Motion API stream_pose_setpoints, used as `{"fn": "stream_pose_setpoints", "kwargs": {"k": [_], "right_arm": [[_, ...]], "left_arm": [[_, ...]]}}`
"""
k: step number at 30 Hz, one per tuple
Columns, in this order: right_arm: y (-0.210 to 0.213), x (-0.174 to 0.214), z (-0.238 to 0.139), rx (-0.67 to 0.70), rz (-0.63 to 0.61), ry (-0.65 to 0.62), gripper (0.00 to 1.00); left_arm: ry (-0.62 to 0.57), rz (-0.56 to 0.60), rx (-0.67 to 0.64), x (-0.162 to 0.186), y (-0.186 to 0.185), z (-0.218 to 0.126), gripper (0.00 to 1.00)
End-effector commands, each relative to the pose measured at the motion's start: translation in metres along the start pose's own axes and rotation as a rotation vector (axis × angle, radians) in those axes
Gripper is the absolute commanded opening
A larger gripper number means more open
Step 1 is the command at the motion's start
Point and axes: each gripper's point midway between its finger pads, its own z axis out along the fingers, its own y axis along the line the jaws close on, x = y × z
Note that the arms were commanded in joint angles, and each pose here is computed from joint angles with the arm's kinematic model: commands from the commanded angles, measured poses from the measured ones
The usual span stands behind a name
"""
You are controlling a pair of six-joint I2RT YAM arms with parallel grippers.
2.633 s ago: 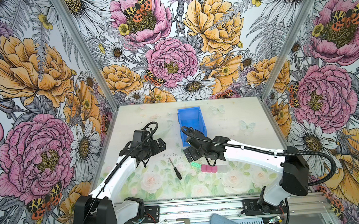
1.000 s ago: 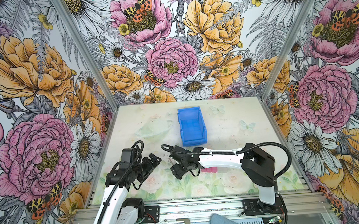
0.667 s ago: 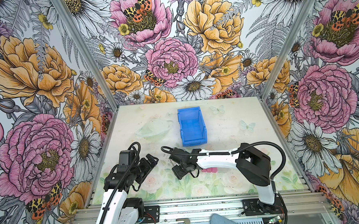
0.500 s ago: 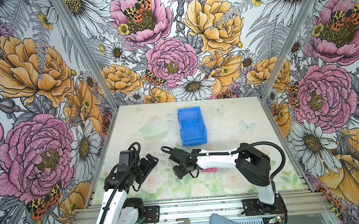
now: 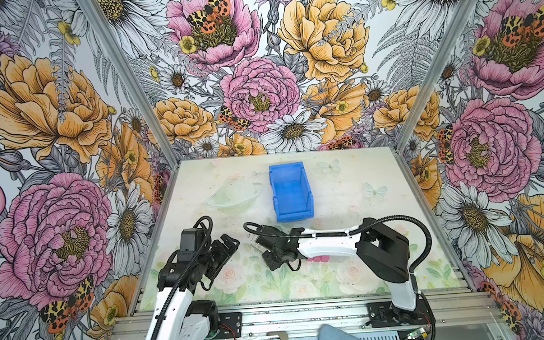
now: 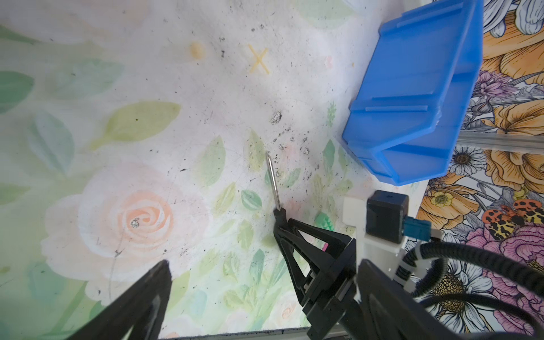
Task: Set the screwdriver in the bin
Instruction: 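Close the right gripper on the black screwdriver handle, then lift the screwdriver with the right gripper and carry it over the blue bin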
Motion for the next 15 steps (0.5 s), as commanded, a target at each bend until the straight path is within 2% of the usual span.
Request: {"fn": "stream_pose_setpoints", "kwargs": {"k": [1, 5, 10, 15], "right_arm": [[-0.008, 0.015, 0.004, 0.039, -0.001, 0.037, 0.2], [-0.006, 0.013, 0.002, 0.03, -0.017, 0.03, 0.14], [-0.003, 0.007, -0.003, 0.016, -0.028, 0.017, 0.0], [0.0, -0.008, -0.018, -0.014, -0.009, -0.039, 0.0]], "left_arm": [[-0.019, -0.006, -0.01, -0.002, 0.002, -0.001, 0.99], [-0.034, -0.008, -0.009, -0.005, 0.0, -0.003, 0.99], [-0.049, -0.005, -0.011, -0.008, -0.001, -0.005, 0.99], [-0.07, 0.013, 0.017, -0.01, -0.007, -0.008, 0.99]]}}
